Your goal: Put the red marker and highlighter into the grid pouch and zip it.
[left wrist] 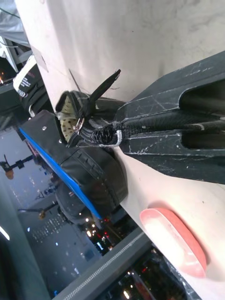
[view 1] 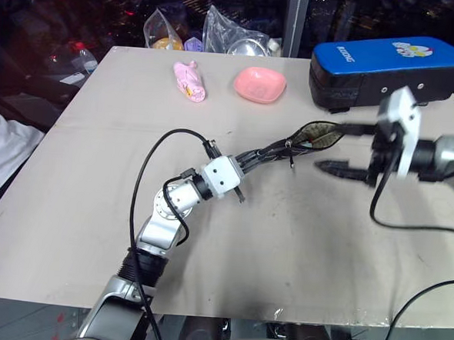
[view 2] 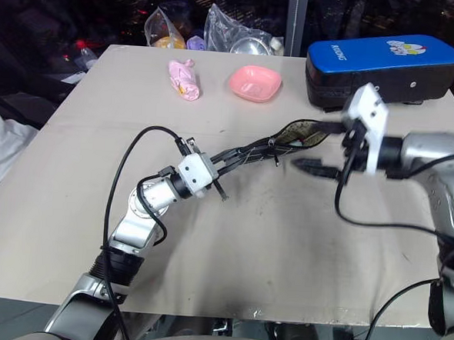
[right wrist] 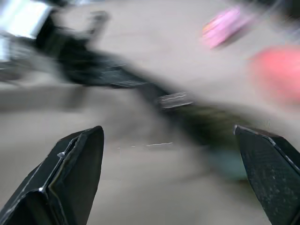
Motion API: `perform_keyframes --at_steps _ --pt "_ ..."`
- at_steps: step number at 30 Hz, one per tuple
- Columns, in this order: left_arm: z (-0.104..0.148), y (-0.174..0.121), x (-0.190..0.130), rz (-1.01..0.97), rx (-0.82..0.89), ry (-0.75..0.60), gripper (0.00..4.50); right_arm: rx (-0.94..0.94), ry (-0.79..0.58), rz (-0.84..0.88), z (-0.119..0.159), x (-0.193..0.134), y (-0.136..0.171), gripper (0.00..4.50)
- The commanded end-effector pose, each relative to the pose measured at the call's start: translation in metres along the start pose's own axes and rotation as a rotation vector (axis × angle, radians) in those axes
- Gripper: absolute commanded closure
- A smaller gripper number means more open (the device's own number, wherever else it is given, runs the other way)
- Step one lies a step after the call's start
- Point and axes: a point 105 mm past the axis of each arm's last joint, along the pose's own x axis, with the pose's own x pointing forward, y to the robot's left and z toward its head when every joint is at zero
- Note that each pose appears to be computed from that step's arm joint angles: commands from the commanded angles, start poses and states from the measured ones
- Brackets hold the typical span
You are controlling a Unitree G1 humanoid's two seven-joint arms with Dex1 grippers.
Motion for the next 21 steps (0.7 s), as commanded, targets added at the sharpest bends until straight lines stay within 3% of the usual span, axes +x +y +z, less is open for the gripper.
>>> perform_keyframes --at_steps 1,9,21 --pt "0.015 0.002 0.004 -0.010 0.026 -0.059 4.50 0.132 -0.006 0.006 -0.005 0.003 0.017 0.01" --pt "0.016 -0.004 0.005 -0.047 0.051 -0.065 4.50 0.373 -0.004 -0.147 -0.030 0.037 -0.004 0.01" --pt "0.015 -0.015 0.002 -0.104 0.074 -0.062 4.50 0.469 -0.079 -0.181 -0.015 0.053 -0.015 0.01"
